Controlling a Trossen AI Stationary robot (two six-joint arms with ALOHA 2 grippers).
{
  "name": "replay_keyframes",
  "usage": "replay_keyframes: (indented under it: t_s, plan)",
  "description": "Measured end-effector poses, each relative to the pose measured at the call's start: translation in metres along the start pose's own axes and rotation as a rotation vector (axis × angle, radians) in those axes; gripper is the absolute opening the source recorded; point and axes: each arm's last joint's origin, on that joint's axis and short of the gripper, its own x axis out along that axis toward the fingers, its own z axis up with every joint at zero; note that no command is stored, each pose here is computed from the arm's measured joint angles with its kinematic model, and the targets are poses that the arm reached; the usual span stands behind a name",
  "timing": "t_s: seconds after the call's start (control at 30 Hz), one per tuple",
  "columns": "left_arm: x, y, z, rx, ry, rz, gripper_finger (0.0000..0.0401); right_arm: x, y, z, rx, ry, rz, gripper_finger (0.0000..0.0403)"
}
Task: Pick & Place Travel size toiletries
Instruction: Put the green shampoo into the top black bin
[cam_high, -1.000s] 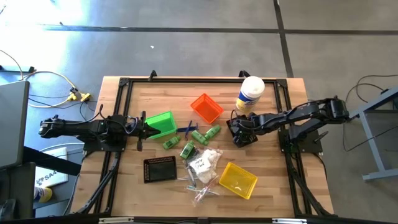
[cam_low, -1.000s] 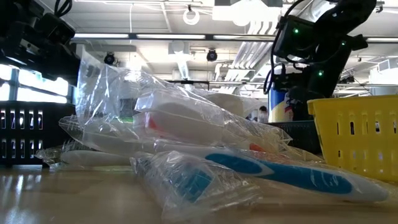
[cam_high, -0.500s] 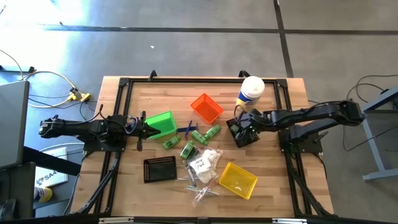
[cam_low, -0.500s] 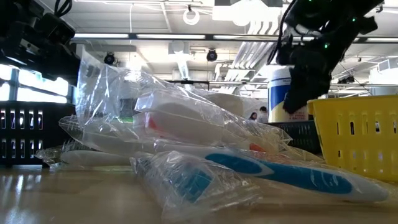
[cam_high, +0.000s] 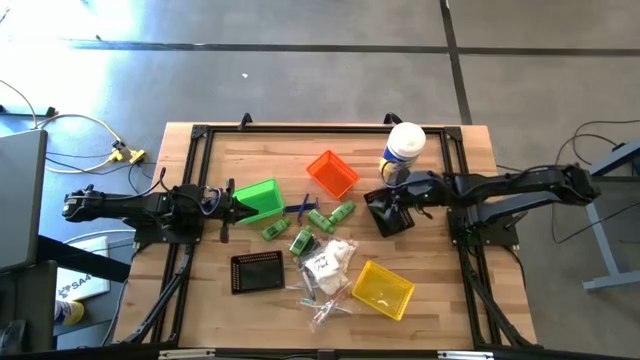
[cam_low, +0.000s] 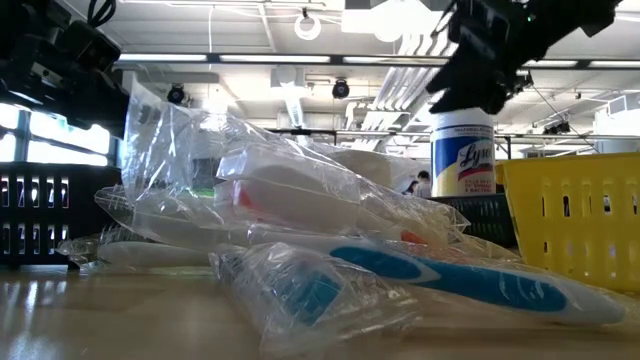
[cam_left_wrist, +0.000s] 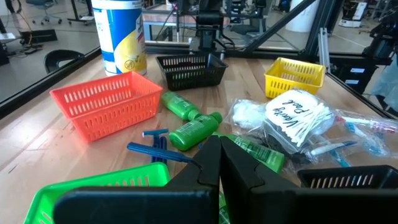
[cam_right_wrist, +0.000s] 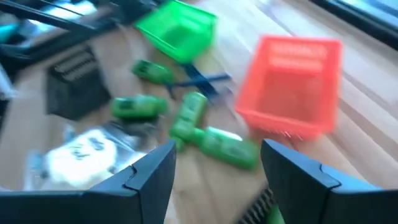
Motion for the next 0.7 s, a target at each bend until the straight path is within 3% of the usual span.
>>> replay_keyframes:
  t_s: [0.13, 0.47, 0.7]
  plan:
    - [0.000, 0.000, 0.000, 0.000, 0.000, 0.001, 0.0000, -0.001, 0.007, 0.003, -0.036, -0.039, 0.060, 0.0205]
    - [0.000, 0.000, 0.000, 0.000, 0.000, 0.002, 0.0000, -0.002, 0.015, 0.012, -0.090, -0.133, 0.147, 0.0098]
    - [0.000, 0.000, 0.000, 0.000, -0.001, 0.005, 0.0000, -0.004, 0.019, 0.016, -0.185, -0.179, 0.221, 0.0056]
